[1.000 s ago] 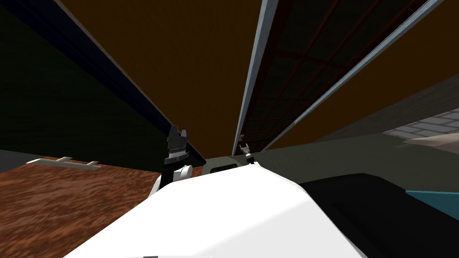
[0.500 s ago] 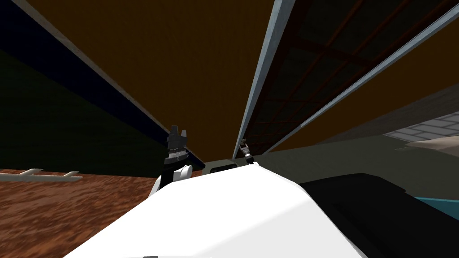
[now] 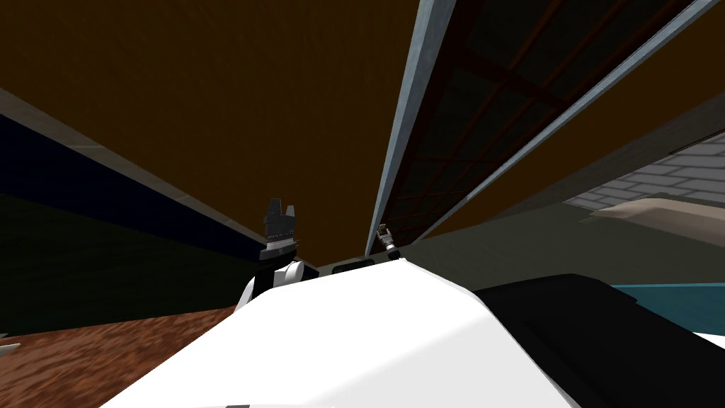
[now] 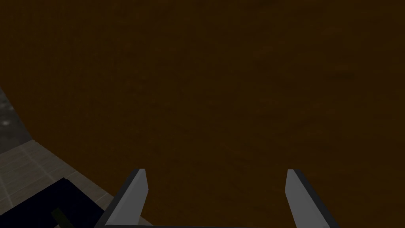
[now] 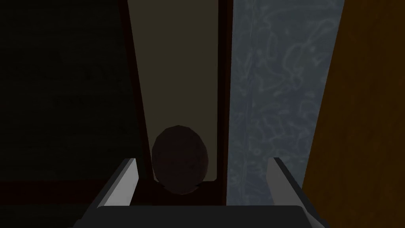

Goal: Pull the door open

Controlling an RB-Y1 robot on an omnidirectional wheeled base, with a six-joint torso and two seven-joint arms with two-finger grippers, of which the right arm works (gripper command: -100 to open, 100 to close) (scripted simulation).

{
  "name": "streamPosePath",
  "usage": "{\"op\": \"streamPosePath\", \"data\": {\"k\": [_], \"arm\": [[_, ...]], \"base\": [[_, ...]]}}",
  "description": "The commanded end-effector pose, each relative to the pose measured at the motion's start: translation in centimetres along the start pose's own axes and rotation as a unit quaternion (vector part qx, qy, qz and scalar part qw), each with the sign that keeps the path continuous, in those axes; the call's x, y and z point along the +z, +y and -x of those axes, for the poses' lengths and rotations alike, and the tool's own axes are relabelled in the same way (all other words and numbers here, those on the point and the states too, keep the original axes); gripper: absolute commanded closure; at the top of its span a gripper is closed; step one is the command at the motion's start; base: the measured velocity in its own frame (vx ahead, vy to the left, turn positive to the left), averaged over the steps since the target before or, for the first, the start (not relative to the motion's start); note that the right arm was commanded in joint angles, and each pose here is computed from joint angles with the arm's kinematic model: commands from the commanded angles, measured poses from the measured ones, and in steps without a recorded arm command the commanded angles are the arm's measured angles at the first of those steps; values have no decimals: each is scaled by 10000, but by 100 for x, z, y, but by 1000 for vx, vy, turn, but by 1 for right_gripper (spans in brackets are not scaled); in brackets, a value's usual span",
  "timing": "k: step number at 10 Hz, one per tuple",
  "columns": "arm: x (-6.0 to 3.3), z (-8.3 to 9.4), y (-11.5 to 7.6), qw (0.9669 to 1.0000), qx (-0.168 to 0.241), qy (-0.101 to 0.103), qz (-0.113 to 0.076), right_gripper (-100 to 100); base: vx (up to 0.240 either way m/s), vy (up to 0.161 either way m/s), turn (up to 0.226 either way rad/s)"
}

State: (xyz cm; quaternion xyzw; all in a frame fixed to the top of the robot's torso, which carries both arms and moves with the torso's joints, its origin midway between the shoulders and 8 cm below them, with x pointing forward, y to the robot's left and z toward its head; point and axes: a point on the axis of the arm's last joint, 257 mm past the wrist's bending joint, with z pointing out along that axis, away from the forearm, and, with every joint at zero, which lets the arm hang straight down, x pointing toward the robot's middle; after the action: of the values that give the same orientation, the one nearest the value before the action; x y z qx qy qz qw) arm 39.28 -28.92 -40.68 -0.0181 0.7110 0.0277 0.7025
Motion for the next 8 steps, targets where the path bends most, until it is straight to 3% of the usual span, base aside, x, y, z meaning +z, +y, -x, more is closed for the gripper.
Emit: {"op": "streamPosePath", "data": {"k": [1, 6, 8], "arm": [[21, 18, -12, 10000, -11, -18, -7, 100], [21, 18, -12, 10000, -11, -18, -7, 100], [20, 45, -90, 9999, 106, -47, -57, 100]], "base": [[-31, 7, 28], [-3, -10, -2], [-137, 8, 99]]}}
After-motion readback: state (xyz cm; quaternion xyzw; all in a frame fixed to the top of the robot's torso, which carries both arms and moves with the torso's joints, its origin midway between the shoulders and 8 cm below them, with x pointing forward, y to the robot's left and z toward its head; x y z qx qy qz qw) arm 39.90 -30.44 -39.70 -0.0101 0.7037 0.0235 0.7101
